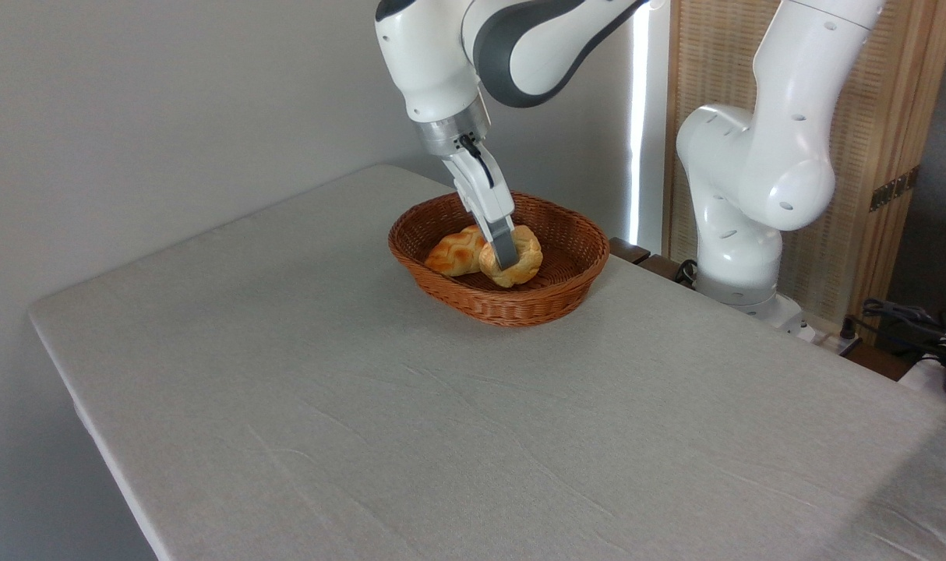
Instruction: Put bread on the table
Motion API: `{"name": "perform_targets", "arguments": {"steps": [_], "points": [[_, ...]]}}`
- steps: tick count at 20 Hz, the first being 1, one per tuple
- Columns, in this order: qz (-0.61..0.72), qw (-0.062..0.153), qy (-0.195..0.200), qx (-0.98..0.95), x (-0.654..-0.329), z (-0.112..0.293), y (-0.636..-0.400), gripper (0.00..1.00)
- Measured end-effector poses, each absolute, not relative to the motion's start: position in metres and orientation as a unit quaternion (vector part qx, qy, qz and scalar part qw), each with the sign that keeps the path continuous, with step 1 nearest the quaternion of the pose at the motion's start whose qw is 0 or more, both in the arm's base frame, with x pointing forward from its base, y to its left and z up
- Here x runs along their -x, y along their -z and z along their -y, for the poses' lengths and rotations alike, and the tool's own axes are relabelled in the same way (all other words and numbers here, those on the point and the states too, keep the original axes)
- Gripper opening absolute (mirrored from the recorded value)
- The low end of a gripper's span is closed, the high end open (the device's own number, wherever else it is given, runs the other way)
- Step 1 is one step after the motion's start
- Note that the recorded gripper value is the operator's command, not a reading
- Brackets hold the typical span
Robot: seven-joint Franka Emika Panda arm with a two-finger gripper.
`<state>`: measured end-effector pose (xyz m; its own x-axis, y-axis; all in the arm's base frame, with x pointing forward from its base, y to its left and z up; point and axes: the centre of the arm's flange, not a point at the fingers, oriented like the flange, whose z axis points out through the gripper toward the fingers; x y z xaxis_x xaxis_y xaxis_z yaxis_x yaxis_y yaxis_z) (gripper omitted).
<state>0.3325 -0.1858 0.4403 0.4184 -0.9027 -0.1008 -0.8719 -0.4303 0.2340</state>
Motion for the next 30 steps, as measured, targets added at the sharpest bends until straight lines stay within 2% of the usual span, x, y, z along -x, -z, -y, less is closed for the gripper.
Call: {"name": "perform_targets", "arguments": {"steps": [3,6,8,14,15,16,18,19,22,27,30], "points": [[0.517,0.095,0.101,-0.845,-0.347,0.176,-0.485,0.17],[0.493,0.147,0.055,-0.856,-0.373,0.168,-0.535,0.19],[0.473,0.167,0.026,-0.865,-0.402,0.166,-0.542,0.2],[0.385,0.187,-0.087,-0.9,-0.496,0.163,-0.494,0.24],[0.369,0.189,-0.105,-0.904,-0.506,0.161,-0.488,0.29],[0.353,0.191,-0.123,-0.908,-0.515,0.158,-0.485,0.4],[0.33,0.195,-0.147,-0.912,-0.527,0.154,-0.479,0.67],[0.321,0.197,-0.155,-0.913,-0.53,0.153,-0.477,0.81],[0.306,0.201,-0.166,-0.916,-0.537,0.153,-0.47,0.84],[0.293,0.213,-0.161,-0.918,-0.539,0.154,-0.462,0.89],[0.292,0.213,-0.152,-0.92,-0.54,0.155,-0.451,0.96]]}}
